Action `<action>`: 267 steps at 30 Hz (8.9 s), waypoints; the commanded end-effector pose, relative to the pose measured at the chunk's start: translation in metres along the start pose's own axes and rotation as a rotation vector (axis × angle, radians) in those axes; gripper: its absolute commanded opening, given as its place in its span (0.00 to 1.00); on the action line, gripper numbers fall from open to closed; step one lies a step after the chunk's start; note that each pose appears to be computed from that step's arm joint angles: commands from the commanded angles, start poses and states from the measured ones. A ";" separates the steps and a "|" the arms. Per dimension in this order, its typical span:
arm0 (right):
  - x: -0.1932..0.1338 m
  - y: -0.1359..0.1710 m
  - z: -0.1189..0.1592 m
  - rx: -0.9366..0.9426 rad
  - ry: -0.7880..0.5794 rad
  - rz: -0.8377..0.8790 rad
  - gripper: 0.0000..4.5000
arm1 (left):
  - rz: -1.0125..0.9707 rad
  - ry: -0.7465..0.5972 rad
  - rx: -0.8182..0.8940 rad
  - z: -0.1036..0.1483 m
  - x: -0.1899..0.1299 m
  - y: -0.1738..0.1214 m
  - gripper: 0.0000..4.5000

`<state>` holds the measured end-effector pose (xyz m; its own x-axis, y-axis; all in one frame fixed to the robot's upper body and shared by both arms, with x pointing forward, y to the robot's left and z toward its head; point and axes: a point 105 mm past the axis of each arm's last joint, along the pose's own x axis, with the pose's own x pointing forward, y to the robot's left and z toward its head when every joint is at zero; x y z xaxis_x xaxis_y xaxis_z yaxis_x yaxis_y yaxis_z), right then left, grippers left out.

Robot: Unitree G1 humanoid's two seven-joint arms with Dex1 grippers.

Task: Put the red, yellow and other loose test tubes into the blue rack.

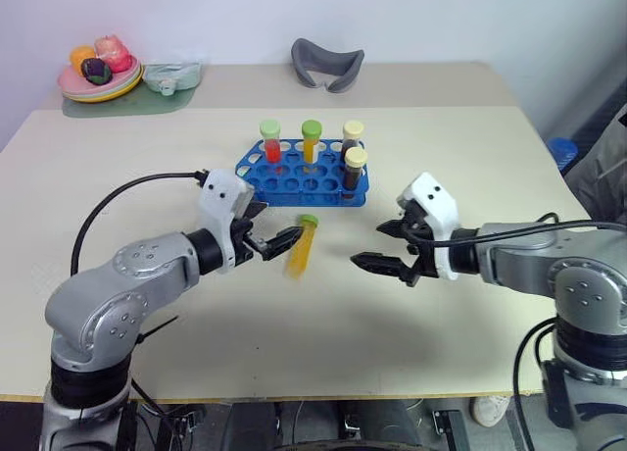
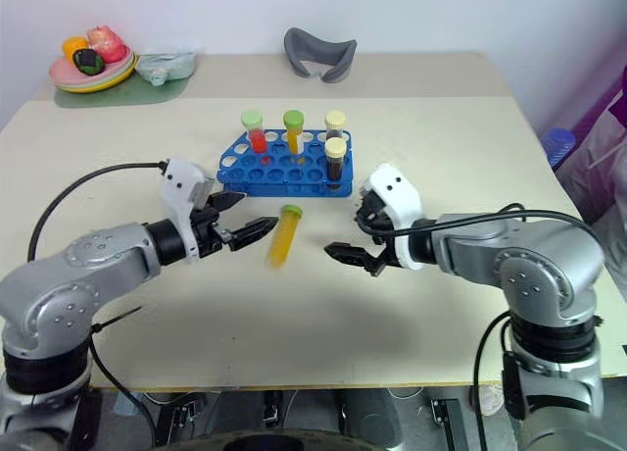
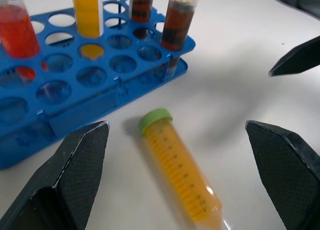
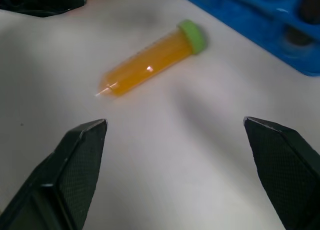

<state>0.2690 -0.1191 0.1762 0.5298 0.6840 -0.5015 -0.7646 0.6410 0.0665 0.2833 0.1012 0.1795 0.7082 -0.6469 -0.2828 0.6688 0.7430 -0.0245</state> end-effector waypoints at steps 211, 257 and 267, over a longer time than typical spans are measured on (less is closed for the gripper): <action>-0.032 -0.049 -0.007 0.054 -0.519 -0.216 1.00 | 0.155 -0.672 0.218 0.044 0.110 0.007 0.20; -0.033 -0.046 0.004 0.085 -0.555 -0.185 1.00 | 0.200 -0.707 0.300 0.029 0.128 0.009 0.20; -0.032 -0.046 0.005 0.084 -0.555 -0.179 1.00 | 0.195 -0.693 0.279 0.027 0.138 0.010 0.20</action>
<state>0.2908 -0.1681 0.1817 0.7820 0.6229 -0.0184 -0.6156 0.7768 0.1326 0.3937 0.0177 0.1515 0.7591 -0.5436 0.3581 0.4910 0.8393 0.2334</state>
